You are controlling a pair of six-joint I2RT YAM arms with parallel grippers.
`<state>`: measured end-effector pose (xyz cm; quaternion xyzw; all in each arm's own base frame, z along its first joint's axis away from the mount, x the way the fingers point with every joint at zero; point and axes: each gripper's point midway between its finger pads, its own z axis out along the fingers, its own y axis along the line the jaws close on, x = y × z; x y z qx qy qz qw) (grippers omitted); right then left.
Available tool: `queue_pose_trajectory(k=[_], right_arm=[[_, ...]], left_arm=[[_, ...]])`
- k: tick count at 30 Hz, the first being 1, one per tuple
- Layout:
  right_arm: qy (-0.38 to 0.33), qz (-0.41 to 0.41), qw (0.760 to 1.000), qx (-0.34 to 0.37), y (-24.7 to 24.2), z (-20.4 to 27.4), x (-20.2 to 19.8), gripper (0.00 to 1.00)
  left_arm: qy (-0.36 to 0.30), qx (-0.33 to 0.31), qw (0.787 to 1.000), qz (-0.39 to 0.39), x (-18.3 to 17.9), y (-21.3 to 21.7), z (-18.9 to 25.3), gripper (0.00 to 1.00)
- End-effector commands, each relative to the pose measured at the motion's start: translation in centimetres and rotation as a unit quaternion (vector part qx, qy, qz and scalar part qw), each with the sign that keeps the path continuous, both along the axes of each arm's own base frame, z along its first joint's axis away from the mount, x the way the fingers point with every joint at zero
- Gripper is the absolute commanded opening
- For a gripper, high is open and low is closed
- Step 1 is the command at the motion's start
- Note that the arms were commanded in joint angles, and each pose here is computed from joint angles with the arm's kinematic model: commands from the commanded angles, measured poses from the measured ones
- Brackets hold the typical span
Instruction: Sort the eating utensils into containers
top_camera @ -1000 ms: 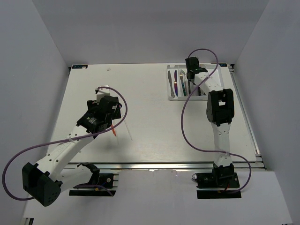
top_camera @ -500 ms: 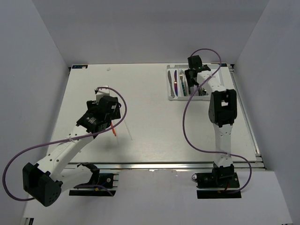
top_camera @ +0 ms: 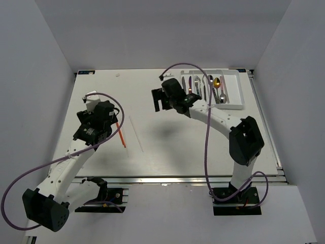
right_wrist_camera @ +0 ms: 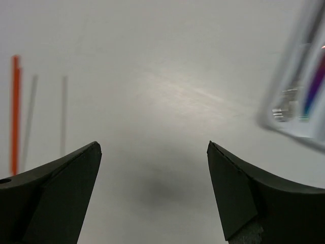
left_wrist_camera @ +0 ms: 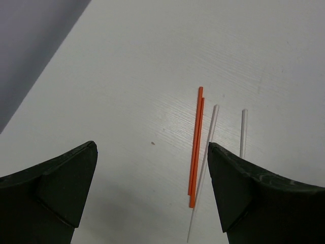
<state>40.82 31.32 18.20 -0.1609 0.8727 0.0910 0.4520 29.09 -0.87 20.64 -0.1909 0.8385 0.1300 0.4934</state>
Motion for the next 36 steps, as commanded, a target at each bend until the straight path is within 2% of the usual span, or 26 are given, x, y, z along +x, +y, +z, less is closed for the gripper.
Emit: queue_pose_trajectory(k=[1, 3, 4, 5, 6, 7, 8, 9, 10, 12, 13, 26, 30, 36], right_arm=[[0.094, 0.095, 0.976, 0.171, 6.7, -1.4, -3.1, 0.89], [0.102, 0.08, 0.982, 0.138, 8.3, -2.6, -3.4, 0.89], [0.118, 0.086, 0.984, 0.101, 10.1, -5.4, -4.2, 0.89], [0.096, 0.086, 0.986, 0.11, 11.8, -3.2, -3.1, 0.89], [0.11, 0.092, 0.985, 0.095, 12.6, -4.1, -3.7, 0.89], [0.117, 0.086, 0.987, 0.062, 13.7, -6.9, -3.8, 0.89], [0.094, 0.089, 0.989, 0.073, 15.4, -4.7, -2.8, 0.89], [0.096, 0.088, 0.99, 0.062, 16.0, -5.3, -2.7, 0.89], [0.121, 0.088, 0.988, 0.026, 16.1, -8.5, -3.1, 0.86], [0.113, 0.091, 0.989, 0.026, 17.1, -8.3, -2.8, 0.82], [0.111, 0.093, 0.989, 0.02, 17.5, -9.2, -2.9, 0.77], [0.076, 0.128, 0.987, -0.055, 19.2, -14.4, -3.6, 0.52], [0.084, 0.132, 0.986, -0.062, 19.2, -16.1, -3.8, 0.5], [0.104, 0.11, 0.985, -0.082, 17.5, -17.8, -3.6, 0.29]], left_arm=[[-0.046, -0.002, 0.997, 0.065, -1.1, 2.4, 2.1, 0.98], [-0.06, 0.005, 0.994, 0.088, -1.7, 3.4, 2.8, 0.98], [-0.073, 0.0, 0.993, 0.095, -2.0, 3.8, 3.4, 0.98], [-0.083, -0.003, 0.992, 0.096, -2.1, 3.9, 3.7, 0.98], [-0.089, -0.009, 0.992, 0.089, -2.1, 3.8, 3.8, 0.98], [-0.098, -0.011, 0.992, 0.08, -2.3, 3.7, 4.2, 0.98], [-0.102, -0.016, 0.992, 0.071, -2.1, 3.5, 4.1, 0.98], [-0.102, -0.018, 0.992, 0.066, -2.1, 3.3, 4.1, 0.98], [-0.096, -0.016, 0.993, 0.063, -2.0, 3.2, 3.9, 0.98], [-0.086, -0.012, 0.994, 0.063, -1.9, 3.2, 3.6, 0.98], [-0.082, -0.009, 0.995, 0.064, -1.9, 3.3, 3.5, 0.98], [-0.07, -0.017, 0.996, 0.044, -1.3, 2.7, 3.0, 0.98], [-0.069, -0.019, 0.997, 0.041, -1.2, 2.6, 3.0, 0.98], [-0.07, -0.019, 0.997, 0.04, -1.3, 2.6, 2.9, 0.98]])
